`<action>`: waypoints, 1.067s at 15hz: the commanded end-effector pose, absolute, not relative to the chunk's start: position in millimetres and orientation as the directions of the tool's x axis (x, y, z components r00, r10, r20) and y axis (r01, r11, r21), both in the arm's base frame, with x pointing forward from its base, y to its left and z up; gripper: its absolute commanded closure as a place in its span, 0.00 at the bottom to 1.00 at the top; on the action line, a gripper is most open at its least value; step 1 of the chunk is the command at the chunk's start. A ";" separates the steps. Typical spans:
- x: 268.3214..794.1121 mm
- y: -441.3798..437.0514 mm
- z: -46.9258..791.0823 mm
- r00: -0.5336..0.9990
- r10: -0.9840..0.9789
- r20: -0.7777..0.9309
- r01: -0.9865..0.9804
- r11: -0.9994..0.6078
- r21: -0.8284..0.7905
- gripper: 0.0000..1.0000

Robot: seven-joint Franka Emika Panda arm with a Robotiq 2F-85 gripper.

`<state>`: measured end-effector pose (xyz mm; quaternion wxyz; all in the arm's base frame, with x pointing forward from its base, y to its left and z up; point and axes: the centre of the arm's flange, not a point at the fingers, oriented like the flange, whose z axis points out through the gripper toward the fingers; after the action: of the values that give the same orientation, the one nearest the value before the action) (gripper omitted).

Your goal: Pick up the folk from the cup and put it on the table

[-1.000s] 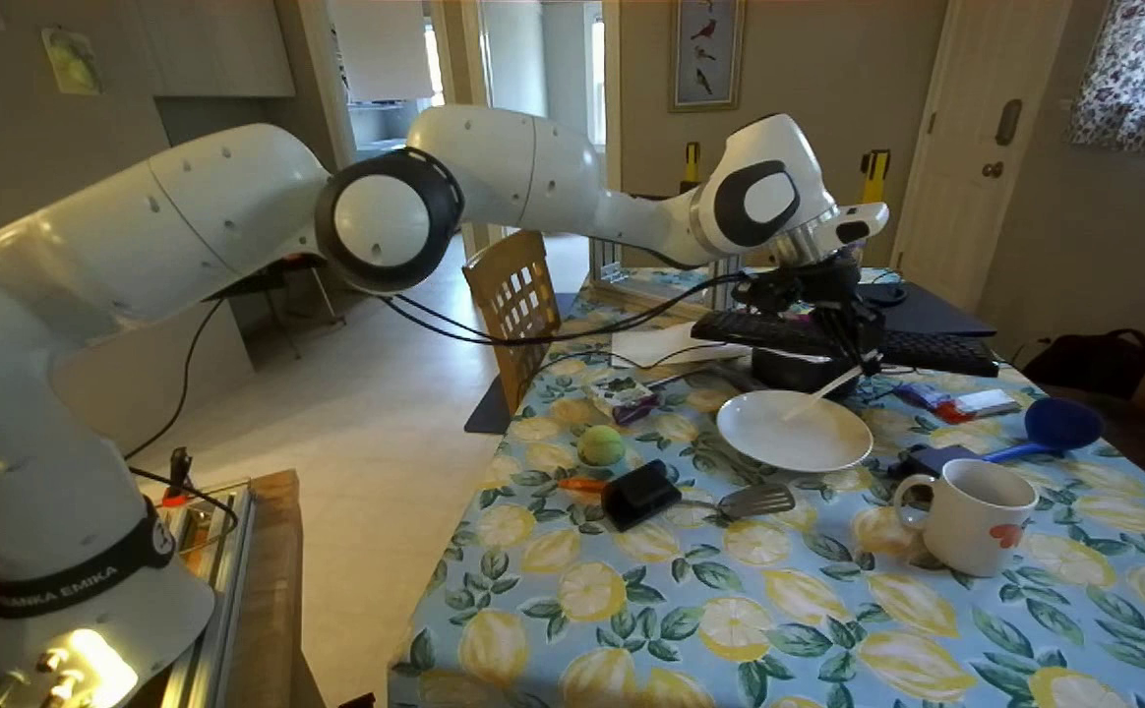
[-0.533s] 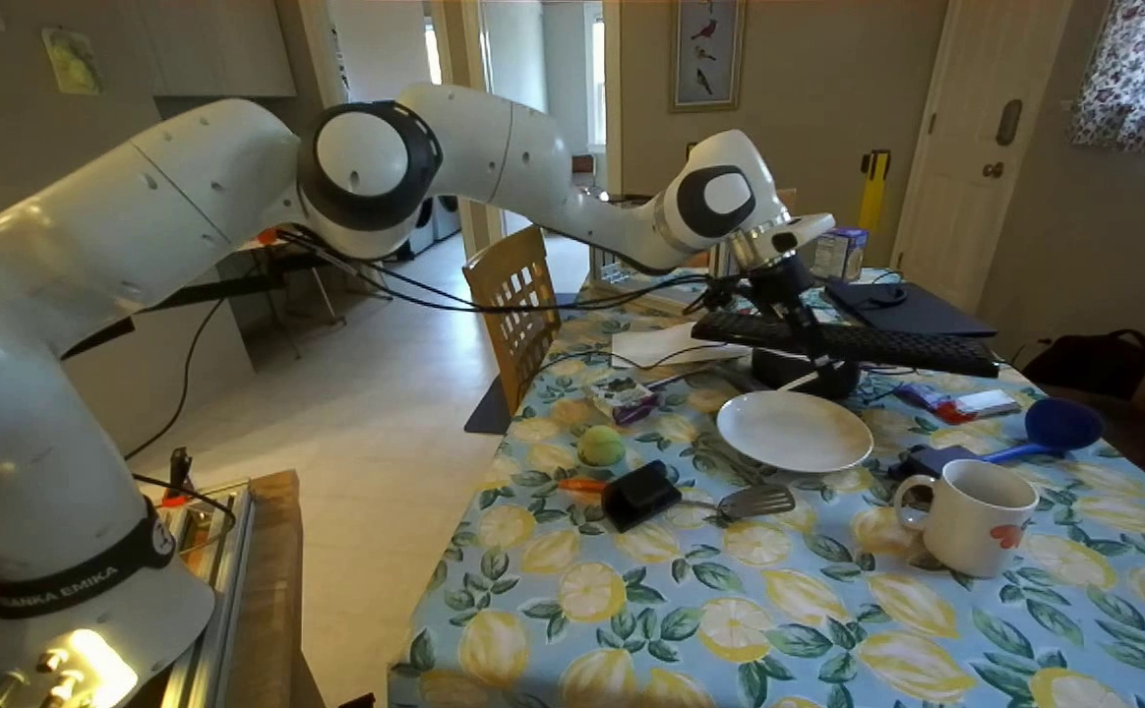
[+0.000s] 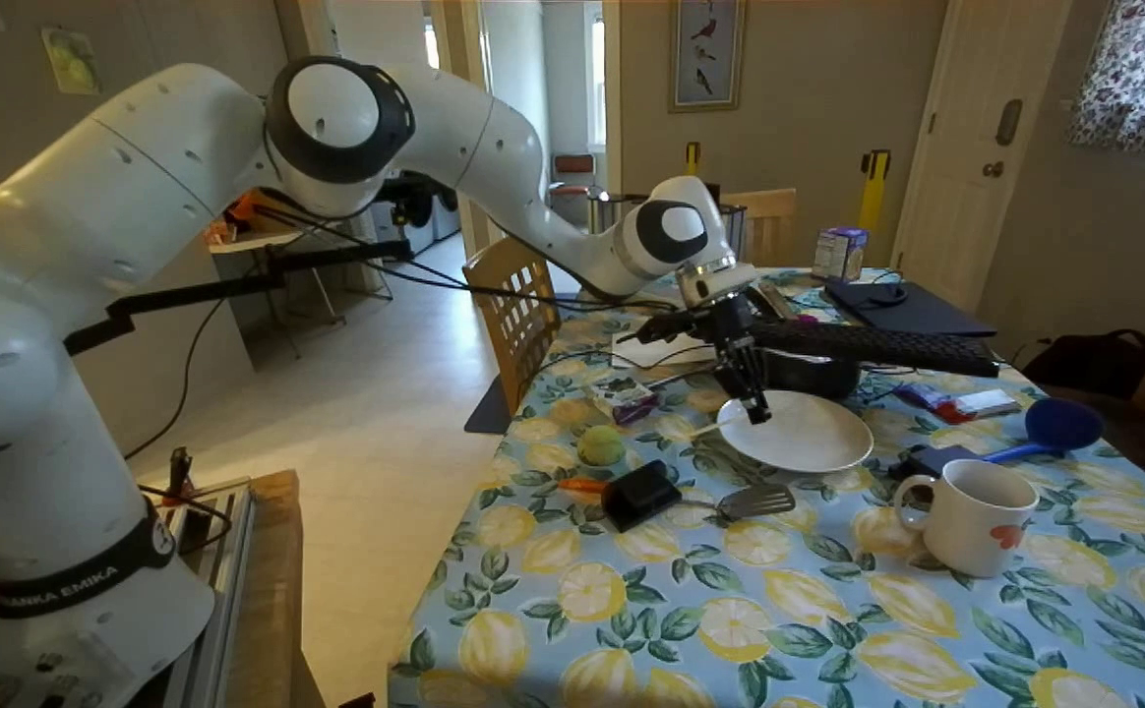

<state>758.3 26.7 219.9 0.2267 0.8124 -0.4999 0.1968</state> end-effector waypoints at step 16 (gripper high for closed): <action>688.9 63.8 276.9 0.369 -0.697 0.614 -0.911 -0.402 0.091 0.96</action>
<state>737.5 47.1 254.3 0.2251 0.8008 -0.5032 0.2342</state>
